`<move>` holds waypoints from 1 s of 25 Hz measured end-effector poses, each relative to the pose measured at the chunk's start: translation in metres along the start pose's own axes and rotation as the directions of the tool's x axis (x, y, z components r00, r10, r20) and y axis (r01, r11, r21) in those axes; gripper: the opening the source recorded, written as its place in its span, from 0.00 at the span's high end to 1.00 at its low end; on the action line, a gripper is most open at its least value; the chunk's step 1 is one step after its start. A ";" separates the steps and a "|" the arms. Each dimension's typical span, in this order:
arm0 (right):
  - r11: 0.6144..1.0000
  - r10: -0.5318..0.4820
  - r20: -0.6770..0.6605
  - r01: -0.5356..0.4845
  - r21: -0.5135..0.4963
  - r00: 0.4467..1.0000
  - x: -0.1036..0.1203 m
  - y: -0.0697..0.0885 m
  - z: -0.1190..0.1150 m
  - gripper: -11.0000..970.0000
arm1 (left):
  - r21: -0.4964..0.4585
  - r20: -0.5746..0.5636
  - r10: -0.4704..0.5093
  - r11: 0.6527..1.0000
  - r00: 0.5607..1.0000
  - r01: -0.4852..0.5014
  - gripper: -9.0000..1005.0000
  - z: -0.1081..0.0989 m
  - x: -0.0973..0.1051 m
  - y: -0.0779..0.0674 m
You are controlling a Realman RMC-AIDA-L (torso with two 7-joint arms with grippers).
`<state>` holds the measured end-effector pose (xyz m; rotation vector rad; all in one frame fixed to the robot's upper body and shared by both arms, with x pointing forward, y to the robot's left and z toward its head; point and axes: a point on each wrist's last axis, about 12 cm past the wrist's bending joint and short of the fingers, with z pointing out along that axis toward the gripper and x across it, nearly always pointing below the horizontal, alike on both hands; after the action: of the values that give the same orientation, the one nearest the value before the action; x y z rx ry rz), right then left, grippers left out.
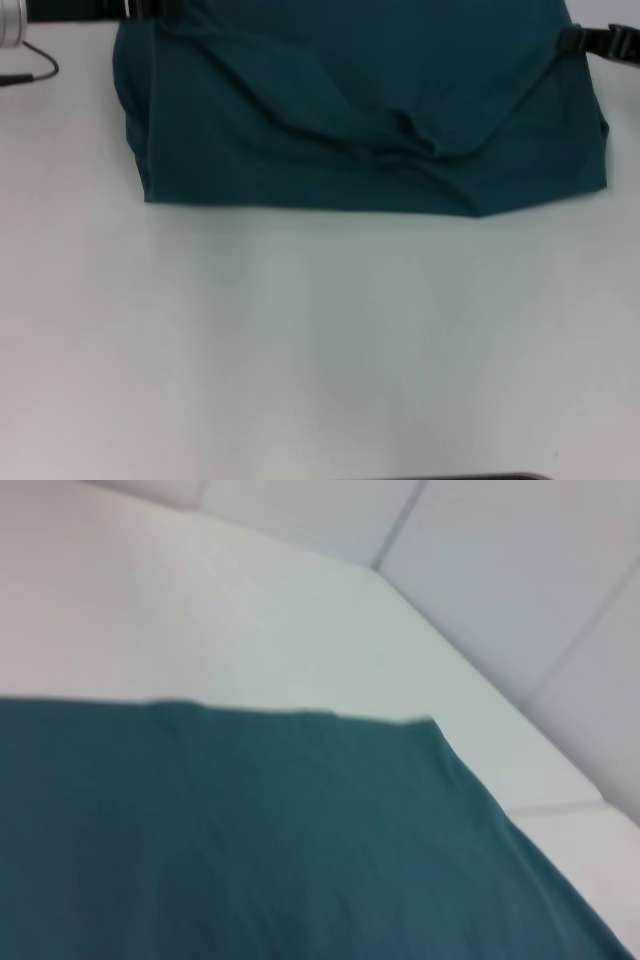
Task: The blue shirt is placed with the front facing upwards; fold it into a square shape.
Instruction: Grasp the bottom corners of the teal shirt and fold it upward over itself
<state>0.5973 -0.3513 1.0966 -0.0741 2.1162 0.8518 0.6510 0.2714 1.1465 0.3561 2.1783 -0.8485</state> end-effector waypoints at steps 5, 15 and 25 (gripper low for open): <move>0.999 -0.029 0.014 0.028 0.045 0.999 -0.014 0.002 0.012 0.95 | -0.040 0.065 -0.019 0.999 0.998 0.022 0.94 -0.003 -0.010 0.006; 0.993 -0.051 0.044 0.046 0.106 0.998 -0.031 0.000 0.018 0.94 | -0.105 0.150 -0.043 0.993 0.988 0.060 0.94 0.005 -0.020 0.010; 0.981 -0.052 0.039 0.044 0.187 0.998 -0.013 -0.007 0.032 0.92 | -0.179 0.210 -0.054 0.979 0.976 0.093 0.94 0.020 -0.001 0.018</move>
<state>0.6298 -0.3410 1.0887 -0.0090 2.1343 0.6189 0.6713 0.2712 1.1295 0.0897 2.0679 -0.6801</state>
